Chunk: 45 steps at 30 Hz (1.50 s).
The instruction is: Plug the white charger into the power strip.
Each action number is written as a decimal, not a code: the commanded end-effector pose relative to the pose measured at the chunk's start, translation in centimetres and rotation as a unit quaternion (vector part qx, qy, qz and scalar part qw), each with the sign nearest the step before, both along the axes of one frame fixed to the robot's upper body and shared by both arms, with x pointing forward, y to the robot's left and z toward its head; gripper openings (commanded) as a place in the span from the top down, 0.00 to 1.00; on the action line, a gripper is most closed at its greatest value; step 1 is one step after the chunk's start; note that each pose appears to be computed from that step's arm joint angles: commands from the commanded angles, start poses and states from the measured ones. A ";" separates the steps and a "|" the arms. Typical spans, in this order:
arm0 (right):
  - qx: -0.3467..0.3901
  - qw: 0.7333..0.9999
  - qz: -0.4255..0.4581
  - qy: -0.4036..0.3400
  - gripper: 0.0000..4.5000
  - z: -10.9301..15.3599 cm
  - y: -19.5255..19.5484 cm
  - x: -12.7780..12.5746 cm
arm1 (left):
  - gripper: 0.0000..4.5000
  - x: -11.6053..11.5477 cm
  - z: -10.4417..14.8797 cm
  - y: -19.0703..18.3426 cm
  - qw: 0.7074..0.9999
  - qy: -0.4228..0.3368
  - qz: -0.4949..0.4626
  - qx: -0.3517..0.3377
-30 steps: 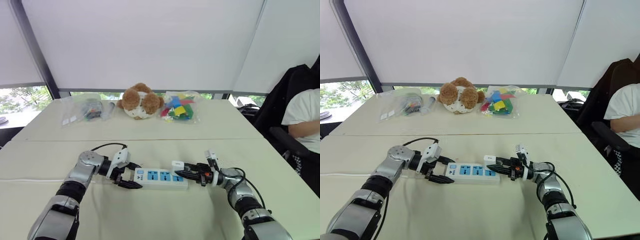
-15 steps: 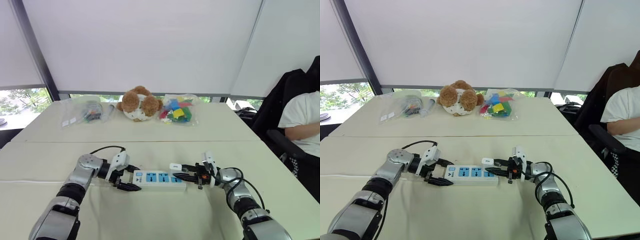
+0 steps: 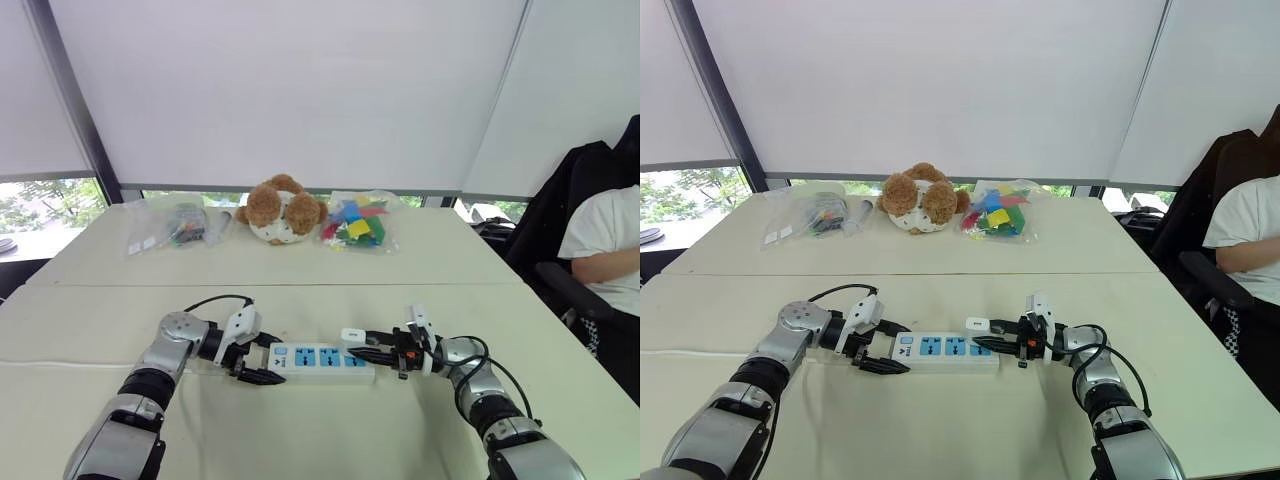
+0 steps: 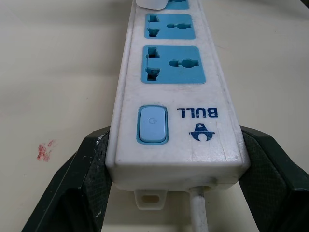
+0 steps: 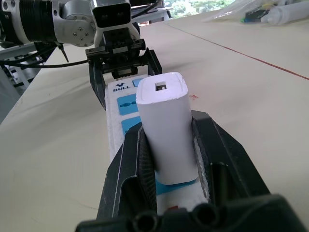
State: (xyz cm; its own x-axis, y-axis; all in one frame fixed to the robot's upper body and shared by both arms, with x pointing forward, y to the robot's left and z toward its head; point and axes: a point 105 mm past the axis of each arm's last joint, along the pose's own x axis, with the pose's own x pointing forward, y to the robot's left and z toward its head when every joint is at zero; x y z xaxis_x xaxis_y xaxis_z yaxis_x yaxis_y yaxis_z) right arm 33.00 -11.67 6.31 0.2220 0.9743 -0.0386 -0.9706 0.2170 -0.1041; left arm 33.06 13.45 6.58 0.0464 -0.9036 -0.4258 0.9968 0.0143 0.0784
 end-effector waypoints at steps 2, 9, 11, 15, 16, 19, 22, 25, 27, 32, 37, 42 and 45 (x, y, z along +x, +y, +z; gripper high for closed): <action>-0.073 0.990 -0.024 0.121 0.85 -5.4 -2.4 -2.0 | 0.33 -0.2 0.8 -1.3 0.999 -0.027 -0.046 0.003; -0.086 0.992 -0.004 0.090 0.85 -4.6 -2.6 -2.0 | 0.33 0.1 0.8 -2.0 0.999 -0.031 -0.044 -0.004; -0.084 0.993 -0.008 0.078 0.85 -4.2 -2.6 -1.7 | 0.33 0.2 0.8 -2.1 0.999 -0.032 -0.043 -0.005; -0.075 0.996 -0.004 0.056 0.85 -3.0 -2.6 -1.3 | 0.33 0.3 0.8 -2.2 0.999 -0.034 -0.039 -0.007; -0.073 0.996 -0.004 0.052 0.85 -2.8 -2.6 -1.3 | 0.33 0.4 0.8 -2.2 0.999 -0.034 -0.039 -0.007; -0.067 0.996 -0.003 0.050 0.85 -2.1 -2.7 -0.9 | 0.33 0.5 0.8 -2.3 0.999 -0.035 -0.036 -0.009; -0.065 0.997 -0.008 0.042 0.52 -1.8 -2.7 -0.8 | 0.33 0.6 0.7 -2.5 0.999 -0.035 -0.034 -0.010; -0.062 0.997 -0.011 0.038 0.16 -1.6 -2.8 -0.7 | 0.33 0.7 0.7 -2.6 0.999 -0.037 -0.033 -0.011; -0.058 0.998 -0.013 0.035 0.02 -1.3 -2.9 -0.7 | 0.33 0.7 0.7 -2.7 0.999 -0.037 -0.032 -0.012; -0.031 0.999 -0.010 0.006 0.02 0.7 -2.7 -0.5 | 0.33 0.8 0.7 -2.7 0.999 -0.039 -0.028 -0.012; -0.002 1.000 0.001 -0.006 0.02 2.9 -2.3 -0.8 | 0.33 0.9 0.5 -2.7 0.999 -0.040 -0.024 -0.011; 0.013 1.000 0.005 -0.004 0.02 4.3 -2.0 -0.9 | 0.33 1.0 0.5 -2.8 0.999 -0.042 -0.022 -0.010; 0.031 0.999 -0.006 -0.007 0.07 5.5 -1.9 -0.5 | 0.33 1.1 0.4 -2.9 0.999 -0.045 -0.022 -0.009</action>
